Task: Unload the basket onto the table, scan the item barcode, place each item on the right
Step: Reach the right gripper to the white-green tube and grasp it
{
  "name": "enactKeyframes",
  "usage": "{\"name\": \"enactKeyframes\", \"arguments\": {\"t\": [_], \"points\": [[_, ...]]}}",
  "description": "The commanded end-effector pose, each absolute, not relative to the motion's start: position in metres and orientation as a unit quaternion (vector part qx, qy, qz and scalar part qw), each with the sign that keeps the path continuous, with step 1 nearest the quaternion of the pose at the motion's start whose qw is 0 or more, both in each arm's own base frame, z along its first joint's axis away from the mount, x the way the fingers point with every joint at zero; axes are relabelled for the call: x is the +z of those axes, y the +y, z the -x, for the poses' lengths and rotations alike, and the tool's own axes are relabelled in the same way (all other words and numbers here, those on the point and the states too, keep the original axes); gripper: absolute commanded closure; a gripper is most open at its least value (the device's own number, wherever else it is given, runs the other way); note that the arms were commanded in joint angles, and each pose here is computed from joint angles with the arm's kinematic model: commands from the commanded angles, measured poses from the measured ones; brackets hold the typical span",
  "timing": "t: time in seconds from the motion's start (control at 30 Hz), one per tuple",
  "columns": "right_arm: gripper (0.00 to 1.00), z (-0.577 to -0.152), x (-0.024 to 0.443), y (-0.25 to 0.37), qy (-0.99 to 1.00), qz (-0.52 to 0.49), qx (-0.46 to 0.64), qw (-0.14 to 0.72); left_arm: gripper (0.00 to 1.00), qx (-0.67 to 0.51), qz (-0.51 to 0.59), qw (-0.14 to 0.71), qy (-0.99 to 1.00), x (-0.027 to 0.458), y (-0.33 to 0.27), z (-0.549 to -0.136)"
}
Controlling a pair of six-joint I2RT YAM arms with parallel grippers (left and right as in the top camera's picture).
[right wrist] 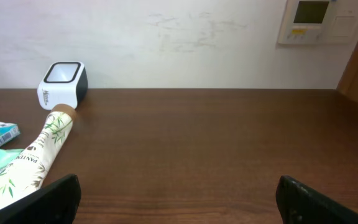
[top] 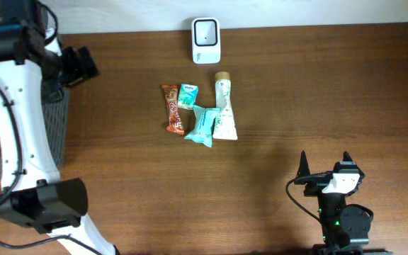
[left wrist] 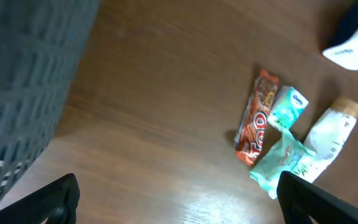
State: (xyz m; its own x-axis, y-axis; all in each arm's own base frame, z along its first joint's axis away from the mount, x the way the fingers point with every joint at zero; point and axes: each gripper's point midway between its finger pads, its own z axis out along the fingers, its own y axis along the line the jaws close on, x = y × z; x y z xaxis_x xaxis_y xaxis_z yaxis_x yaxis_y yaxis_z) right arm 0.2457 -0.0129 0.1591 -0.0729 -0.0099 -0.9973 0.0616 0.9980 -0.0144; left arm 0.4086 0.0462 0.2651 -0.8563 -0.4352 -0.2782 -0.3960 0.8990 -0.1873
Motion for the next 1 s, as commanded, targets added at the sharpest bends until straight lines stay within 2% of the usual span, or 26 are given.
{"name": "enactKeyframes", "arguments": {"t": [0.0,0.3,0.33,0.37,0.5,0.6,0.73,0.8,0.9,0.93,0.97], "points": [[0.01,-0.246,0.156,-0.014,0.734,-0.016,-0.029,0.678,0.01,-0.060,0.235,0.165,0.956,0.270,0.056,-0.404],[0.01,-0.246,0.163,-0.015,0.724,-0.019,-0.032,0.689,0.01,-0.060,0.235,0.165,0.956,0.270,0.056,-0.404],[0.01,-0.247,0.179,-0.009,0.701,-0.006,-0.019,0.713,0.01,-0.060,0.235,0.165,0.956,0.270,0.056,-0.404],[0.01,-0.242,0.215,0.018,0.646,0.044,0.040,0.761,0.01,-0.060,0.235,0.165,0.956,0.270,0.056,-0.404],[0.01,-0.190,0.294,0.083,0.468,0.222,0.126,0.846,0.01,-0.060,0.235,0.165,0.956,0.270,0.056,-0.404],[0.01,-0.151,0.344,0.079,0.348,0.222,0.092,0.906,0.01,-0.060,0.235,0.165,0.956,0.270,0.056,-0.404],[0.01,-0.148,0.393,0.043,0.334,0.122,0.051,0.933,0.01,-0.060,0.235,0.165,0.956,0.270,0.056,-0.404],[0.01,-0.173,0.424,0.042,0.386,0.118,0.055,0.913,0.01,-0.060,0.235,0.165,0.956,0.270,0.056,-0.404],[0.01,-0.243,0.452,0.060,0.508,0.156,0.103,0.841,0.01,-0.060,0.235,0.165,0.956,0.270,0.056,-0.404],[0.01,-0.267,0.454,0.078,0.540,0.199,0.144,0.805,0.01,-0.060,0.235,0.165,0.956,0.270,0.056,-0.404],[0.01,-0.280,0.451,0.116,0.551,0.299,0.235,0.743,0.01,-0.060,0.235,0.165,0.956,0.270,0.056,-0.404]]}}
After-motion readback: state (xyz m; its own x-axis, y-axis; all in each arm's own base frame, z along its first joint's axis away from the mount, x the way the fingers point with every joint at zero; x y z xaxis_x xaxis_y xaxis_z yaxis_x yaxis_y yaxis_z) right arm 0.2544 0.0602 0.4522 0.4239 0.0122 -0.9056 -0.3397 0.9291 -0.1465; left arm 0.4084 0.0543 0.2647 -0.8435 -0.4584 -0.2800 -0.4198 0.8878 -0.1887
